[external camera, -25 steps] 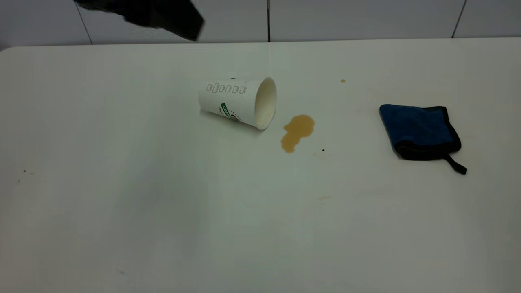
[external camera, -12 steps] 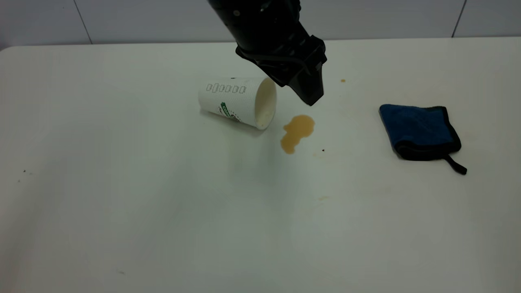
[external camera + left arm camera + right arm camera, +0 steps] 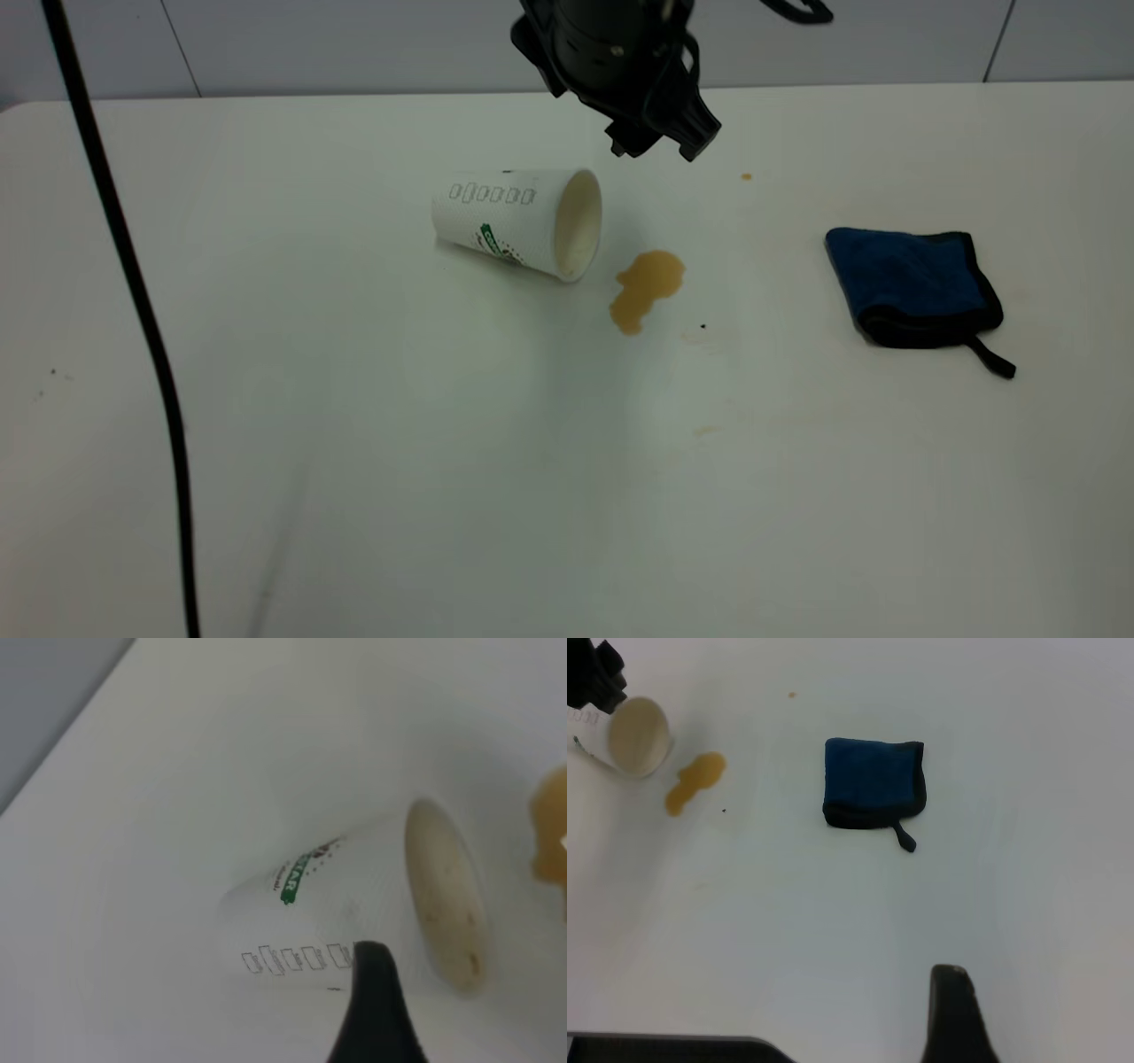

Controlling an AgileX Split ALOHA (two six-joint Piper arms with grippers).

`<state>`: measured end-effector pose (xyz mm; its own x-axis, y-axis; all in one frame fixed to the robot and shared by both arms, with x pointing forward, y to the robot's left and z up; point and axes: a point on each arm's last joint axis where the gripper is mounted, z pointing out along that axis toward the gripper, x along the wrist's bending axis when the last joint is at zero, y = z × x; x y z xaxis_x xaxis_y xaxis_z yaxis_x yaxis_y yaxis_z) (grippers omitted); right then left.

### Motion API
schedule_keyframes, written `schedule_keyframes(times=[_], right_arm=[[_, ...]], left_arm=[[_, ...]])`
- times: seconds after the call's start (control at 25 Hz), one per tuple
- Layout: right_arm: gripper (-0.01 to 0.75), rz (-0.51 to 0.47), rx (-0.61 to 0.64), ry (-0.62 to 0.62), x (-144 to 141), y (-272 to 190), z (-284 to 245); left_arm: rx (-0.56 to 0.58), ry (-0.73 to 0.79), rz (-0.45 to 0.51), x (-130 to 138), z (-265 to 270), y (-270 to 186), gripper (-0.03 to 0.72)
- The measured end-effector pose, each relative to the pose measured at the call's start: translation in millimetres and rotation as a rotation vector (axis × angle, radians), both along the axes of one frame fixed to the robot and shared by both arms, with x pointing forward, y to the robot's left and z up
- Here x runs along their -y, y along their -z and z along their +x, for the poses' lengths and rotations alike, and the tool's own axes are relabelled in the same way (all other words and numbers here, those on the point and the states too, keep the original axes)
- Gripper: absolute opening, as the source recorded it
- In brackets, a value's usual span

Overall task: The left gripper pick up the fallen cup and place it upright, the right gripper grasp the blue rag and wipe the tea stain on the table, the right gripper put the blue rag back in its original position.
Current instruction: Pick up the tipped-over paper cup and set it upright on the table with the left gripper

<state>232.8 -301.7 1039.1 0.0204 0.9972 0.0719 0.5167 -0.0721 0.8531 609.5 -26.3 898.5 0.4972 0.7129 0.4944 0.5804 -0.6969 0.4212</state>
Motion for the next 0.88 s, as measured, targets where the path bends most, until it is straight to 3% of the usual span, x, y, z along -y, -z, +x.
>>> schedule_keyframes(times=[0.2, 0.52, 0.88], right_arm=[[0.533, 0.000, 0.000, 0.000, 0.0, 0.0, 0.0], [0.533, 0.000, 0.000, 0.000, 0.0, 0.0, 0.0], [0.533, 0.000, 0.000, 0.000, 0.0, 0.0, 0.0]], left_arm=[[0.114, -0.088, 0.014, 2.6, 2.4, 23.0, 0.585], [0.123, -0.091, 0.007, 4.2, 4.1, 53.6, 0.585], [0.223, -0.093, 0.005, 6.2, 11.5, 74.5, 0.585]])
